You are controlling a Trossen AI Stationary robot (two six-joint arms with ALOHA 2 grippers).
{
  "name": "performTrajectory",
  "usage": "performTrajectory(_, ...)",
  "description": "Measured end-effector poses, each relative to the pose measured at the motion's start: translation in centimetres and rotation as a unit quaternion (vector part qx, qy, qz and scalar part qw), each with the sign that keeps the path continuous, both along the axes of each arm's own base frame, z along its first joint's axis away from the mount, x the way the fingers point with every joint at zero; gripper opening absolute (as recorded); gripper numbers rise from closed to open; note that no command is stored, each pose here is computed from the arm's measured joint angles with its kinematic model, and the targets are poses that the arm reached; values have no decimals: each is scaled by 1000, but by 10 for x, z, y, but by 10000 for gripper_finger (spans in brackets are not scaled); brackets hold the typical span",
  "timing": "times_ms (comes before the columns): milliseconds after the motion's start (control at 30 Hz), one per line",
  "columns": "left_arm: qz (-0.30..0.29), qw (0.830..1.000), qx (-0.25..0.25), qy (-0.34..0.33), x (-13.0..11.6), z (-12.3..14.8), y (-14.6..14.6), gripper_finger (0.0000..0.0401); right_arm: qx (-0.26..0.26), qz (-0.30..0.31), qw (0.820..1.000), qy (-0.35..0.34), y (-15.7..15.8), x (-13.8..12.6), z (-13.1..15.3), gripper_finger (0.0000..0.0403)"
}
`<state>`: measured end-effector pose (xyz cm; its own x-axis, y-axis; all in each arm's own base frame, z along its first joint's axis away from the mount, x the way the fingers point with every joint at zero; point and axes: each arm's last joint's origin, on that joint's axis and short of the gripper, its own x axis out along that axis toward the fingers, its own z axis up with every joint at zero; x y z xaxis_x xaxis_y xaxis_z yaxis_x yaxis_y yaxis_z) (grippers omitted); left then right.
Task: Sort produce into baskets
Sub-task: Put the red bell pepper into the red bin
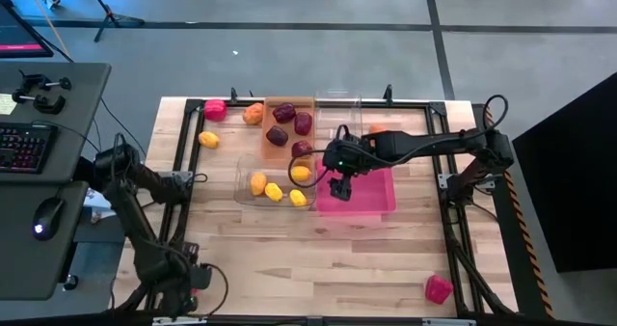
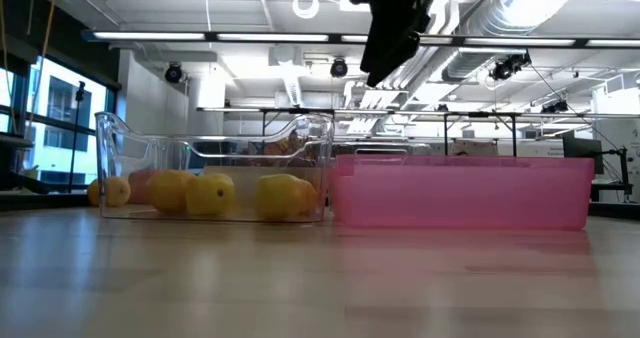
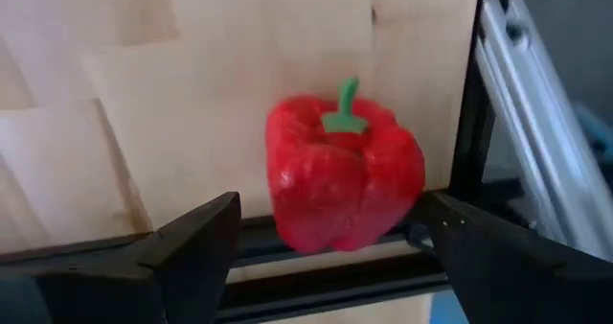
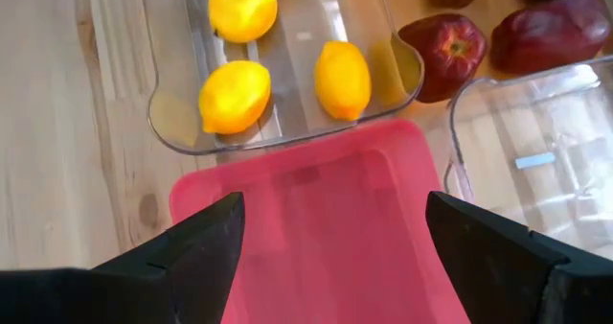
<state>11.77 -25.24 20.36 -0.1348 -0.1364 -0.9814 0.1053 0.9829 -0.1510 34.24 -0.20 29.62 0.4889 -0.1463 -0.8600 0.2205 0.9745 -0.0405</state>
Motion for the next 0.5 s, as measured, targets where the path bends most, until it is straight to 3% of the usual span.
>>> performTrajectory(233, -62, 998, 14, 10, -12, -20, -16, 319, 8, -13, 1000, -6, 0, 1, -3, 314)
performTrajectory(500, -49, 995, 75, 47, -8, -58, -23, 319, 9, -14, 1000, -20, 0, 3, -2, 314)
